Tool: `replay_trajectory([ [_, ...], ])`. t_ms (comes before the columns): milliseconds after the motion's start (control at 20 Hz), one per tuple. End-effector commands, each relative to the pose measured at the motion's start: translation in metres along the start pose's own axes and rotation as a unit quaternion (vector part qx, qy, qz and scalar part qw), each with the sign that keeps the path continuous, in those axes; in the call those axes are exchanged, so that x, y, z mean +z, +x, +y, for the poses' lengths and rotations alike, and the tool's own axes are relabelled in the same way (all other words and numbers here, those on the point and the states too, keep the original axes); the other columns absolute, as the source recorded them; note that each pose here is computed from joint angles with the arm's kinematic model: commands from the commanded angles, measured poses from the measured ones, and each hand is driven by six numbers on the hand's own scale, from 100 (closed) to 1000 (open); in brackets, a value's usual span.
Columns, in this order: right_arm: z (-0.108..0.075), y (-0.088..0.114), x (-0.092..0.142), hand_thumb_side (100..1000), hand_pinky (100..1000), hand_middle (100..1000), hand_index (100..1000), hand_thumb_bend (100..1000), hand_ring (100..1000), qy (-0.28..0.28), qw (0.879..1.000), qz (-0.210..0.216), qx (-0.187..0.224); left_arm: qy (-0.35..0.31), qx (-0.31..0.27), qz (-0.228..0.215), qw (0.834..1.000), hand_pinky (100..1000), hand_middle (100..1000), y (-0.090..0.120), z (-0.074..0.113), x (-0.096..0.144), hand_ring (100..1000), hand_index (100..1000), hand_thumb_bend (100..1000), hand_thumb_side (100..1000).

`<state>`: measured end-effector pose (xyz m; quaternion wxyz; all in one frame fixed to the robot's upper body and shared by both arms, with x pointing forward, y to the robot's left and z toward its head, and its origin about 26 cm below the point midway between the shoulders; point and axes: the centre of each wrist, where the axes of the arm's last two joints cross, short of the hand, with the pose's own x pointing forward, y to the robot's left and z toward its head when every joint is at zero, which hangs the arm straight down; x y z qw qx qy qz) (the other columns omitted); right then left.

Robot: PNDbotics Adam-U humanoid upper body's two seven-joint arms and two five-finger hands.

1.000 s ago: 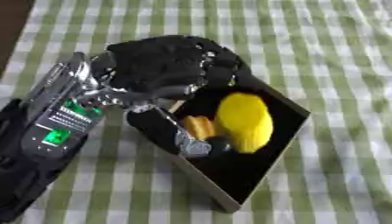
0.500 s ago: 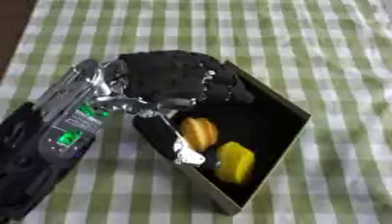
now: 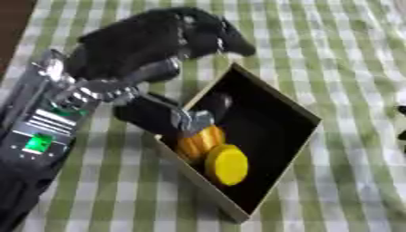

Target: Pick up objects on the table and place them in the box.

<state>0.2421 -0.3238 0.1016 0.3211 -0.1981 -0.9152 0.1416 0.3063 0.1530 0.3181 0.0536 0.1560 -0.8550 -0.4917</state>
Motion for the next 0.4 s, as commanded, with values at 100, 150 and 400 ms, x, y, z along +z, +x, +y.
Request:
replay_trajectory([
  [100,-0.007,0.003,-0.003,521,918,434,715,100,776,-0.014,1.0,-0.019,0.007,0.178,0.067,0.017,0.982,835,703,-0.01,0.042,0.025,752,857,100,605],
  [150,-0.008,0.003,-0.003,522,918,435,715,100,776,-0.02,1.0,-0.022,0.005,0.213,0.081,0.013,0.974,833,704,-0.013,0.047,0.032,750,857,100,610],
  [400,-0.009,0.002,-0.003,524,917,441,712,100,776,-0.043,0.998,-0.037,-0.001,0.377,0.126,-0.007,0.917,814,712,-0.029,0.066,0.073,753,863,100,644],
])
